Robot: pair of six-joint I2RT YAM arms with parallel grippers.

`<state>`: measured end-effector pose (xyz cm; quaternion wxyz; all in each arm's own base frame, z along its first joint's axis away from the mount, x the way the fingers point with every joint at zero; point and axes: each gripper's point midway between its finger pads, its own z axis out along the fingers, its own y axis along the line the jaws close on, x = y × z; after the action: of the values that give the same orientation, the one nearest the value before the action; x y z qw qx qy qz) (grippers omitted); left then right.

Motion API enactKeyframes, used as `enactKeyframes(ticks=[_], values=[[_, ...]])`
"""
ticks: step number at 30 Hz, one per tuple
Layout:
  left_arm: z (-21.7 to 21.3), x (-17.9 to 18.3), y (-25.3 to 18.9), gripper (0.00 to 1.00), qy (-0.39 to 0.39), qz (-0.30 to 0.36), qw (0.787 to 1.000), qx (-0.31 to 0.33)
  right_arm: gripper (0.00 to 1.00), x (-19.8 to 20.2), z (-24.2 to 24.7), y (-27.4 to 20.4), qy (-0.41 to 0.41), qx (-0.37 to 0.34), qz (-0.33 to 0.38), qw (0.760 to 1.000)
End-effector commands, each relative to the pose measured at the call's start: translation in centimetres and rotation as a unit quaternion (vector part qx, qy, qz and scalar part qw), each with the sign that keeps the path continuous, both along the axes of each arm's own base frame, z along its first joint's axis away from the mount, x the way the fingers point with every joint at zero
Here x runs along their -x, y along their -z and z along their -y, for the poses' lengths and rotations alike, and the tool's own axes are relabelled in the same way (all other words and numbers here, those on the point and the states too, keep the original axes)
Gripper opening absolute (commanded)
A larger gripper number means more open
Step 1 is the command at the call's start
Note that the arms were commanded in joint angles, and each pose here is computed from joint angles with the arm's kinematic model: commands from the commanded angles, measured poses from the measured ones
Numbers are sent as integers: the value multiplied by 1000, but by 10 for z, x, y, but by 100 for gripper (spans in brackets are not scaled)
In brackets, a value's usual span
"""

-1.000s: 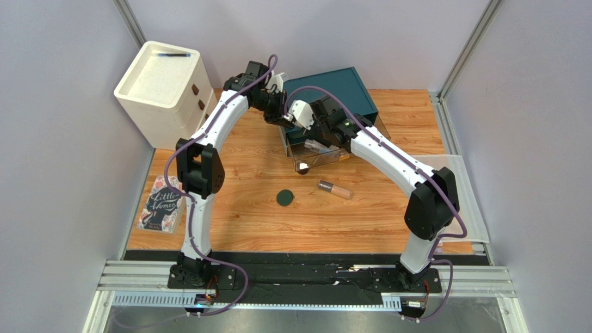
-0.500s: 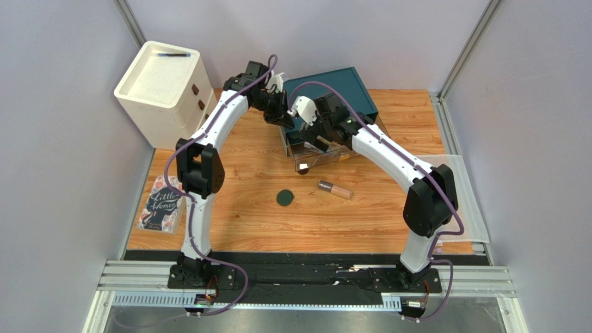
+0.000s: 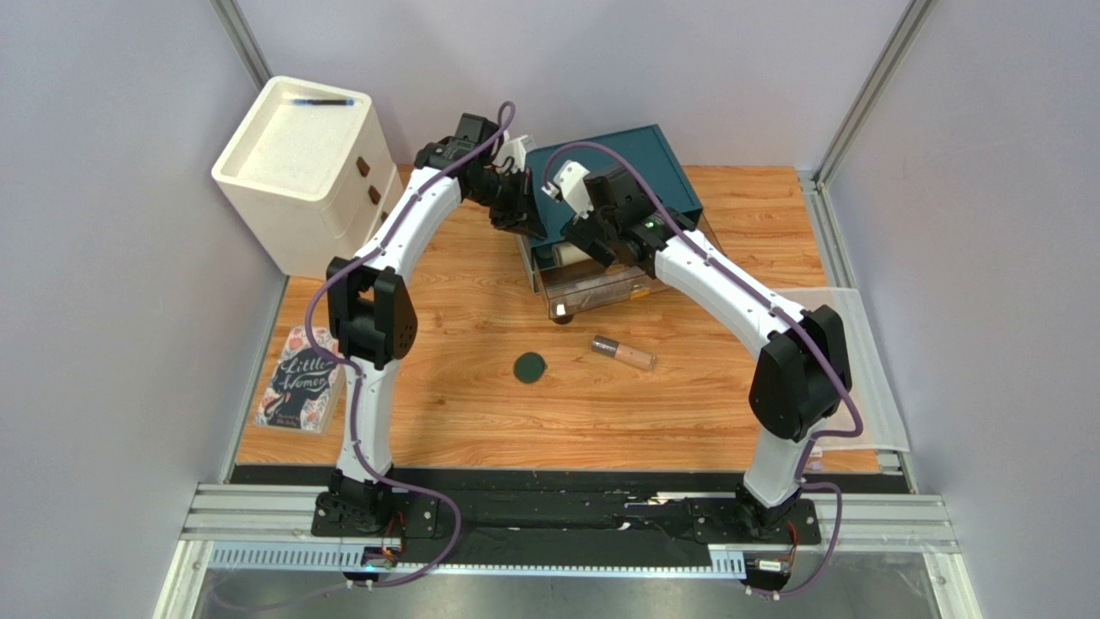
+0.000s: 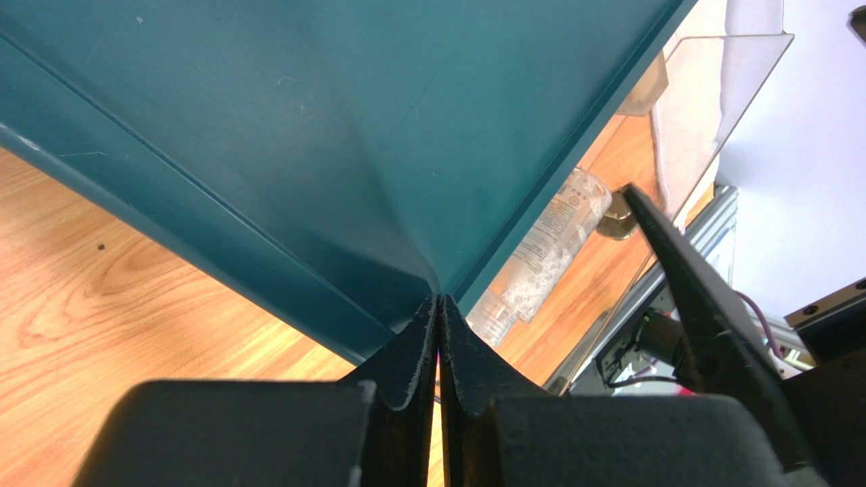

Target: Organize the makeup

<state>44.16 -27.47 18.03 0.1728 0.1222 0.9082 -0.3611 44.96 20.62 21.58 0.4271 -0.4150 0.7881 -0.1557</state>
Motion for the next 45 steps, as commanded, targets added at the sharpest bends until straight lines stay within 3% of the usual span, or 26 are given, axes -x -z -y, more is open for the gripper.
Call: enactKeyframes(ticks=[1,6,10,14,18,22,26,42,45], values=[[-11,21,40,8,0,-75,996,-51,92,-3,16,-60,83,-75,70,991],[-11,20,39,8,-1,-72,996,-51,87,26,23,-83,118,-167,71,976],[-12,19,40,8,-1,-71,996,-51,94,72,26,-71,96,-205,7,974],[-12,18,41,8,0,-73,996,-47,97,121,19,-23,54,-223,-95,969],[-12,19,42,8,2,-75,996,-45,98,169,4,23,14,-282,-202,938],[-12,22,48,8,2,-82,996,-45,99,195,6,74,30,-279,-273,920],[-11,23,51,8,4,-86,996,-39,99,199,9,106,41,-259,-304,916],[-11,27,51,8,3,-88,995,-36,98,153,13,165,82,-199,-292,932],[-11,26,51,8,3,-87,995,-37,88,159,9,173,78,-192,-321,924]])
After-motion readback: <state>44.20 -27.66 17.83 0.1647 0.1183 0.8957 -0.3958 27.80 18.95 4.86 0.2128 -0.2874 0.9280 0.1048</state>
